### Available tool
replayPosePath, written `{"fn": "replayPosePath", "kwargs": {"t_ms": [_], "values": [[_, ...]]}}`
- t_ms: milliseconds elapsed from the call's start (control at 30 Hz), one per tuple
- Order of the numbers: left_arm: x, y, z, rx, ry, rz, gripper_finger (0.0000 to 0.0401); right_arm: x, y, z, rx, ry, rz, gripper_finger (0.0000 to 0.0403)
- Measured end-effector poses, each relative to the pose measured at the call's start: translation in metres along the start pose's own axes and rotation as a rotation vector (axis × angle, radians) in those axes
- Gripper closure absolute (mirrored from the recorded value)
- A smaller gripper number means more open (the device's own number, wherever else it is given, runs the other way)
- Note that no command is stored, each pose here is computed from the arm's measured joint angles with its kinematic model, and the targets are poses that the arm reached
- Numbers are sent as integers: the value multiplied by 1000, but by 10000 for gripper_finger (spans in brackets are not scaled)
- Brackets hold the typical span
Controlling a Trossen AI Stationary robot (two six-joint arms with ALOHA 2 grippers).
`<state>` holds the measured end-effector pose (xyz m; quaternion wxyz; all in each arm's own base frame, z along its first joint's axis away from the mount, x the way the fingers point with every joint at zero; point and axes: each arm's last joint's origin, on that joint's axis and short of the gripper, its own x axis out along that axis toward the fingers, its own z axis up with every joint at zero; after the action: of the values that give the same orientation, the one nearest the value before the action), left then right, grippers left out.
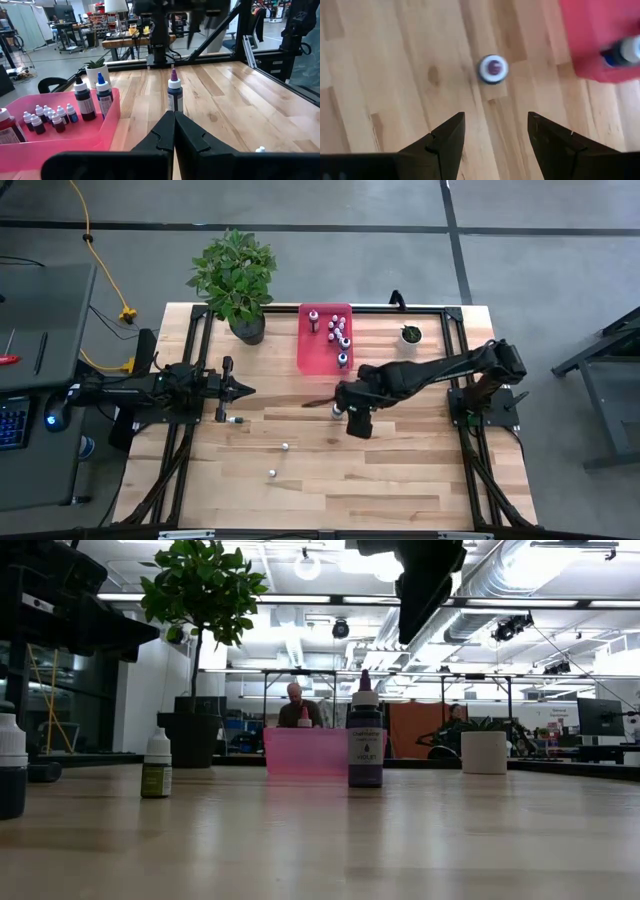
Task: Pick & Place food coloring
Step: Put the purple food coloring bottle into the pink bin
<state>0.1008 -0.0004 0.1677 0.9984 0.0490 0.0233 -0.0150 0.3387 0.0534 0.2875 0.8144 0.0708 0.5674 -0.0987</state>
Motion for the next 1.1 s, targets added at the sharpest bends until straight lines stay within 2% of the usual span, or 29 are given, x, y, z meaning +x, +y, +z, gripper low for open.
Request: {"fn": "replayPosePath", "kwargs": {"t_ms": [133, 300, 500, 833, 1033, 1100], "values": [[0, 0, 0, 0, 0, 0, 401, 10, 7, 0, -52, 17, -16, 199], [0, 0, 0, 0, 0, 0, 401, 18, 8, 3, -81, -15, -88, 194], [0, 0, 0, 0, 0, 0, 401, 29, 11, 9, -55, -28, -62, 181], [0, 0, 0, 0, -1, 0, 401, 37, 3, 15, 110, -5, -5, 151], [0, 0, 0, 0, 0, 0, 401, 42, -15, 26, 408, 19, 114, 150], [0, 0, 0, 0, 0, 0, 401, 46, -20, 31, 473, 22, 141, 150]]}}
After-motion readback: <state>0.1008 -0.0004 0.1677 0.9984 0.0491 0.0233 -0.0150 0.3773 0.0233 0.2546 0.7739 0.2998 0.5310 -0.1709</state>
